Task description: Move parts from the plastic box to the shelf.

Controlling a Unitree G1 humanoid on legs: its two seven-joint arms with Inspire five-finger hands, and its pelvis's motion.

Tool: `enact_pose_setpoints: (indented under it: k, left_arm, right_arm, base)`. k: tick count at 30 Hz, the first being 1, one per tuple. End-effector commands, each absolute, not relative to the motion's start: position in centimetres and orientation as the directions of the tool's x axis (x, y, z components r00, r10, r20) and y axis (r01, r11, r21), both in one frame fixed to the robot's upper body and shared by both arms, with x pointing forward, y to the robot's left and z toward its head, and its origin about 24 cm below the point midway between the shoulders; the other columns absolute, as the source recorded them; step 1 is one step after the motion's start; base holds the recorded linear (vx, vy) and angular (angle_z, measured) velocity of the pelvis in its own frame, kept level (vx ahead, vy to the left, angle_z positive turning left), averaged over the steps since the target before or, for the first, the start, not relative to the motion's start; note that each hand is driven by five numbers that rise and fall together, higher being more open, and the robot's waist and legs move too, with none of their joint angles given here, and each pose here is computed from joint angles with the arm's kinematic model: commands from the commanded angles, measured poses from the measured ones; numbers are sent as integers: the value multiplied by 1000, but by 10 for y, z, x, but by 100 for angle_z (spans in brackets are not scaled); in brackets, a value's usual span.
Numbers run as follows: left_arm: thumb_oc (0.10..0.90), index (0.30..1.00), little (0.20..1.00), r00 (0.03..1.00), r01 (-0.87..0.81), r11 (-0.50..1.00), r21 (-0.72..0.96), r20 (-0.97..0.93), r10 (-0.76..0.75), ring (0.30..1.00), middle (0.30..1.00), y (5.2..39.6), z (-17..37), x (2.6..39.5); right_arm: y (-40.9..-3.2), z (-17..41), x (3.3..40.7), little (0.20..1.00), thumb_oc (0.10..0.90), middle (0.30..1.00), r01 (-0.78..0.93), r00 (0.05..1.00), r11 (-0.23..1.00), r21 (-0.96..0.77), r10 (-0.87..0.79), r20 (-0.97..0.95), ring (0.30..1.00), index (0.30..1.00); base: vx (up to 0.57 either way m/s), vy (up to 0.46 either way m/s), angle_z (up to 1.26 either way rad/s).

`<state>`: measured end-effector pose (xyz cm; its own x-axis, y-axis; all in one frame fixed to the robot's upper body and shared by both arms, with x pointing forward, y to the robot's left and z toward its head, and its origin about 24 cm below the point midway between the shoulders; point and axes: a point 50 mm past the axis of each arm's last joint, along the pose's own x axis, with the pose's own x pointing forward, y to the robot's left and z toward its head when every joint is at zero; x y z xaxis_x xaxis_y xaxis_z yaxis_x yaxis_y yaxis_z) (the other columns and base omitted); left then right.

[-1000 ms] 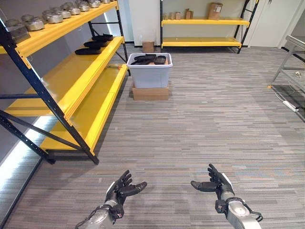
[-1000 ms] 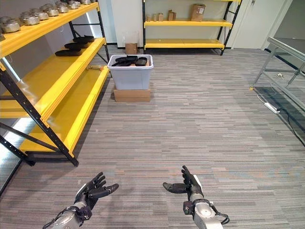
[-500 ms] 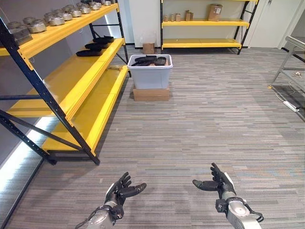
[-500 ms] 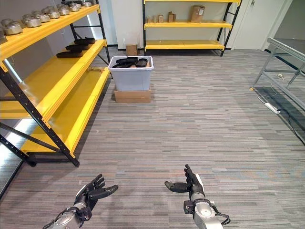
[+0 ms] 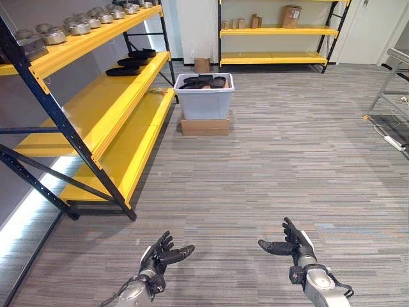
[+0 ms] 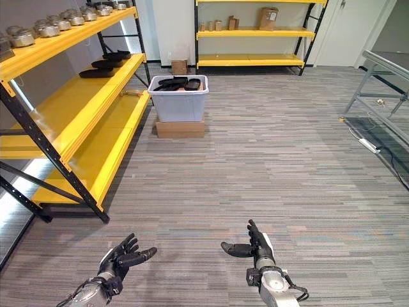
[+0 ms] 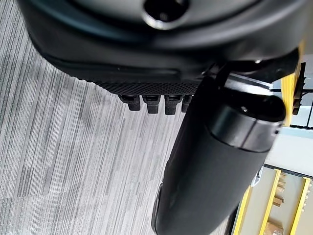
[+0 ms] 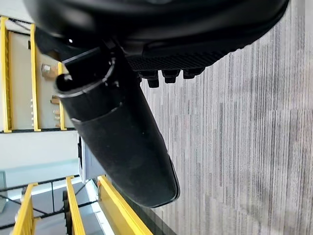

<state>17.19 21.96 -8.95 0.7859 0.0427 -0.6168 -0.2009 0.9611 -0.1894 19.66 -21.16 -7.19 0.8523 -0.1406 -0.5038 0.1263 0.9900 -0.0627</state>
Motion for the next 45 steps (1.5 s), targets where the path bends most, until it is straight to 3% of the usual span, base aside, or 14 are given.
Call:
enact_pose_setpoints:
  k: [1, 8, 19, 31, 41, 45]
  left_arm:
    - [900, 1000, 1000, 920, -111, 977, -183, -390, 32, 1000, 1000, 226, -43, 230]
    - [900, 1000, 1000, 909, -51, 979, -195, -415, -35, 1000, 1000, 213, -48, 227]
    - [900, 1000, 1000, 926, -6, 982, -191, -372, -67, 1000, 1000, 196, -43, 232]
    - [900, 1000, 1000, 946, 30, 973, -229, -308, -101, 1000, 1000, 174, -27, 244]
    - [900, 1000, 1000, 951, 60, 973, -223, -284, -124, 1000, 1000, 169, -24, 241]
    - [900, 1000, 1000, 959, 26, 970, -240, -267, -92, 1000, 1000, 172, -20, 242]
  right_arm:
    - [-212, -6, 252, 1000, 900, 1000, 181, 973, 983, 36, -173, -156, 1000, 1000]
    - [-213, -3, 255, 1000, 900, 1000, 203, 972, 977, 61, -193, -137, 1000, 1000]
    - [-224, 4, 255, 1000, 900, 1000, 189, 975, 982, -19, -190, -119, 1000, 1000]
    - [-247, 22, 265, 1000, 900, 1000, 466, 881, 883, -50, -469, -68, 1000, 1000]
    - [-247, 23, 258, 1000, 900, 1000, 461, 885, 886, -54, -464, -41, 1000, 1000]
    - [-240, 22, 258, 1000, 900, 1000, 376, 924, 921, -102, -381, -40, 1000, 1000]
  base:
    - [-128, 275, 11]
    - [1, 224, 11]
    - [329, -177, 29]
    - [252, -95, 17]
    - [161, -61, -13]
    - [234, -208, -6]
